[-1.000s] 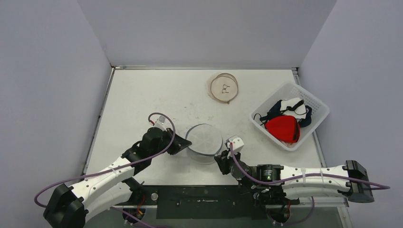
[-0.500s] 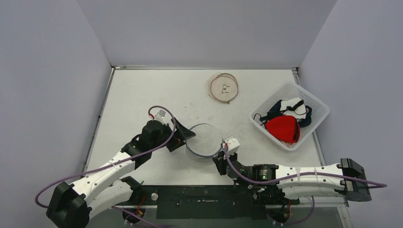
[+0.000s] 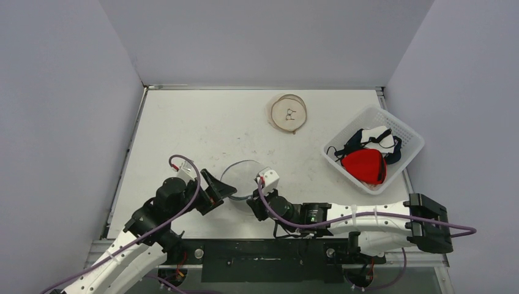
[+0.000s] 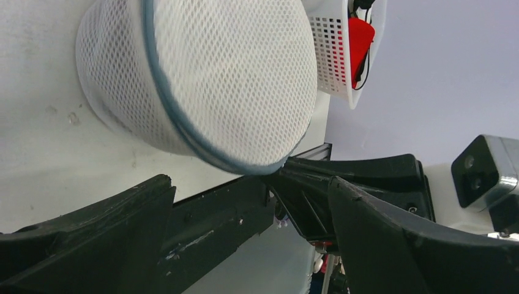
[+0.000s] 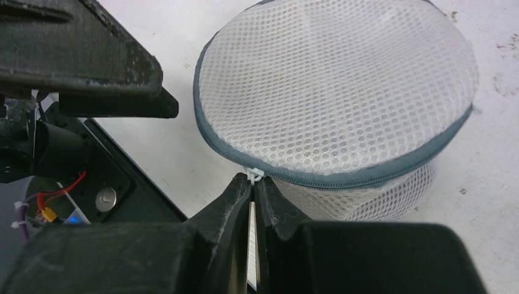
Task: Unzip the laundry bag and remove the bra
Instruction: Unzip the laundry bag at the center of the board.
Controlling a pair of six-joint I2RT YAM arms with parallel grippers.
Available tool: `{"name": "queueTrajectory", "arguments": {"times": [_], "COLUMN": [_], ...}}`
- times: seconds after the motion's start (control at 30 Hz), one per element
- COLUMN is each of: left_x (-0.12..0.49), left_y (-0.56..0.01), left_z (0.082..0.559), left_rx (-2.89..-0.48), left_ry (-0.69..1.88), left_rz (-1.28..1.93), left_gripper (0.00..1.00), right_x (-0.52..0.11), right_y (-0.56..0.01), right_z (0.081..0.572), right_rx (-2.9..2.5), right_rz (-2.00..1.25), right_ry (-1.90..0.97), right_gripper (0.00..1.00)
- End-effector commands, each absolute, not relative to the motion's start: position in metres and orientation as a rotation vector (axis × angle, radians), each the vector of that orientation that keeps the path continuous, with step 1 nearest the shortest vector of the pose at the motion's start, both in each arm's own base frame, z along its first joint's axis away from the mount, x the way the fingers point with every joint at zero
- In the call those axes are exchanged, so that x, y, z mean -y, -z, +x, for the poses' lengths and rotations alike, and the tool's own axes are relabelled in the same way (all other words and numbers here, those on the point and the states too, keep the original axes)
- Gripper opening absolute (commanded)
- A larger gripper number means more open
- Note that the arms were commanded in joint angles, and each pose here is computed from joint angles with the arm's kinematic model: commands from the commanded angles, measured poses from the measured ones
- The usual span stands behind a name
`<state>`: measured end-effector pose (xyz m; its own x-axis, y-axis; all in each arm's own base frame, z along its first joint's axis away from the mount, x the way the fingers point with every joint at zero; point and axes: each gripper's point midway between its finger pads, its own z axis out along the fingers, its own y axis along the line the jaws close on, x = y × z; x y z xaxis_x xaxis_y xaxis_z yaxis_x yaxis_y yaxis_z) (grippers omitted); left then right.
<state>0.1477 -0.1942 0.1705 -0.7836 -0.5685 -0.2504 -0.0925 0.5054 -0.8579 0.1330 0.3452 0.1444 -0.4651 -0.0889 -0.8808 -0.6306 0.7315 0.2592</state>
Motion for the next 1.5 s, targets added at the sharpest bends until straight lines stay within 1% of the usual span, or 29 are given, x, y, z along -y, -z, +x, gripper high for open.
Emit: {"name": "queueTrajectory", "arguments": {"times": [0.0,0.17,0.3,0.4,0.6,0.8,0.87,1.2,1.3,1.47], "left_x": [0.189,0.204,0.221,0.227,0.226,0.214,0.209,0.202,0.202,0.204], "left_y": [-0.162,-0.162,-0.164,-0.169,-0.18,-0.175,-0.171,-0.163,-0.16,-0.158], "left_z": [0.136,0.135,0.147,0.162,0.178,0.189,0.192,0.198,0.2,0.201], "left_rx": [-2.287,-2.283,-2.248,-2.204,-2.14,-2.125,-2.122,-2.119,-2.127,-2.137], "left_ry": [1.216,1.268,1.283,1.265,1.231,1.185,1.166,1.138,1.132,1.137], "left_rz": [-0.586,-0.593,-0.612,-0.638,-0.668,-0.706,-0.722,-0.75,-0.75,-0.746], "left_gripper": [0.96,0.97,0.96,0.88,0.64,0.46,0.38,0.07,0.0,0.0], "right_x": [-0.372,-0.377,-0.384,-0.389,-0.386,-0.384,-0.382,-0.341,-0.33,-0.317], "right_y": [-0.176,-0.17,-0.167,-0.169,-0.175,-0.179,-0.179,-0.163,-0.158,-0.153], "right_z": [0.137,0.136,0.125,0.115,0.11,0.109,0.11,0.118,0.118,0.12], "right_rx": [-1.905,-1.92,-1.918,-1.914,-1.925,-1.949,-1.959,-2.016,-2.031,-2.04], "right_rz": [-0.545,-0.553,-0.586,-0.636,-0.67,-0.661,-0.657,-0.608,-0.59,-0.564], "right_ry": [-0.817,-0.838,-0.9,-0.937,-0.936,-0.931,-0.914,-0.777,-0.755,-0.729], "right_gripper": [0.05,0.05,0.05,0.05,0.05,0.05,0.05,0.05,0.05,0.05]}}
